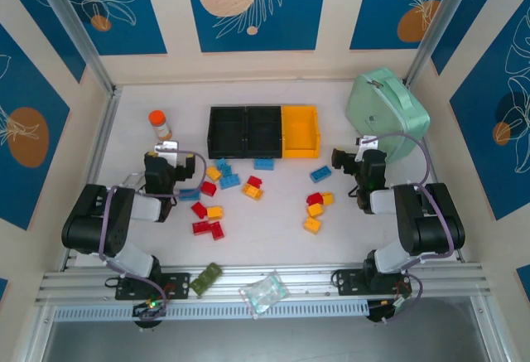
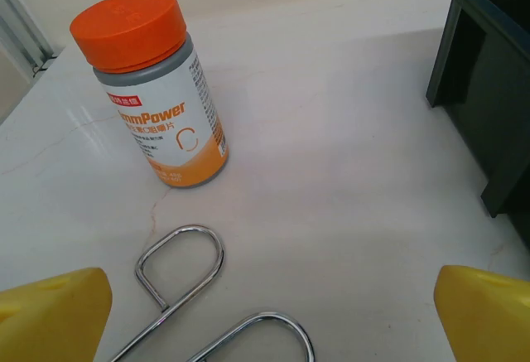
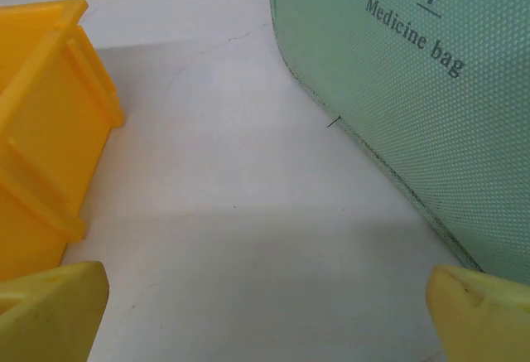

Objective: Sort the legos into containers by color
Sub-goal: Pick up the lego from the middle-right of the table.

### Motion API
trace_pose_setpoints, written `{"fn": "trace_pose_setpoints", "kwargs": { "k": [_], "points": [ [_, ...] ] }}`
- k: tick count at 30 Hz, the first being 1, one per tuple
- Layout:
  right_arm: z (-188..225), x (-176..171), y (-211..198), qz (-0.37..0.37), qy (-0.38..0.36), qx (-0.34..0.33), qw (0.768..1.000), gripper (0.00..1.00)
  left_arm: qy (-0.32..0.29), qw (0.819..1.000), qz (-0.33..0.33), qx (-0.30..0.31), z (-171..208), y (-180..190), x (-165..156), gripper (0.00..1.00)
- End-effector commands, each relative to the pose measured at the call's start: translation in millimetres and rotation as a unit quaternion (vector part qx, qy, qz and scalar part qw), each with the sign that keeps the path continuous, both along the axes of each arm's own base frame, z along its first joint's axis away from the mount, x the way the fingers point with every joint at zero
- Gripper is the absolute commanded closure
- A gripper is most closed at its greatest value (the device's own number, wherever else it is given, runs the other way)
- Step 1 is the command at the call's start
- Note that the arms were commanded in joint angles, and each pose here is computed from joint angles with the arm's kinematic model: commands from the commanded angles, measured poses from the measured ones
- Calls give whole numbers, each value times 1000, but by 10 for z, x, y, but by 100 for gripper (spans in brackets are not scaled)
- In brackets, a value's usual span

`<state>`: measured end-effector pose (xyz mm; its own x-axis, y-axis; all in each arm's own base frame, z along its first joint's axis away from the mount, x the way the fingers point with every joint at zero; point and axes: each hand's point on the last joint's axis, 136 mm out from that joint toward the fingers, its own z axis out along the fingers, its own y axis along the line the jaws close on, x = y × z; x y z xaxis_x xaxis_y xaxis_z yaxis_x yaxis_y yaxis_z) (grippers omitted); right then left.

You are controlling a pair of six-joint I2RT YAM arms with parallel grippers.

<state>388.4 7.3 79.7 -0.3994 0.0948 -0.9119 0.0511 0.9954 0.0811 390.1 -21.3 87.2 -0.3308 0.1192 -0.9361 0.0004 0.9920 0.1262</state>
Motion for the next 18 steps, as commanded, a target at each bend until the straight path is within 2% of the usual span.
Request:
{"fn": "trace_pose_setpoints", "kwargs": {
  "k": [1,18],
  "points": [
    [152,82,7,4,-26,4,1000,1,-12,1000,-1,-1,70,25,46,1],
    [144,79,12,5,-25,5,1000,1,-11,1000,-3,-3,67,16,50,1]
  ]
}}
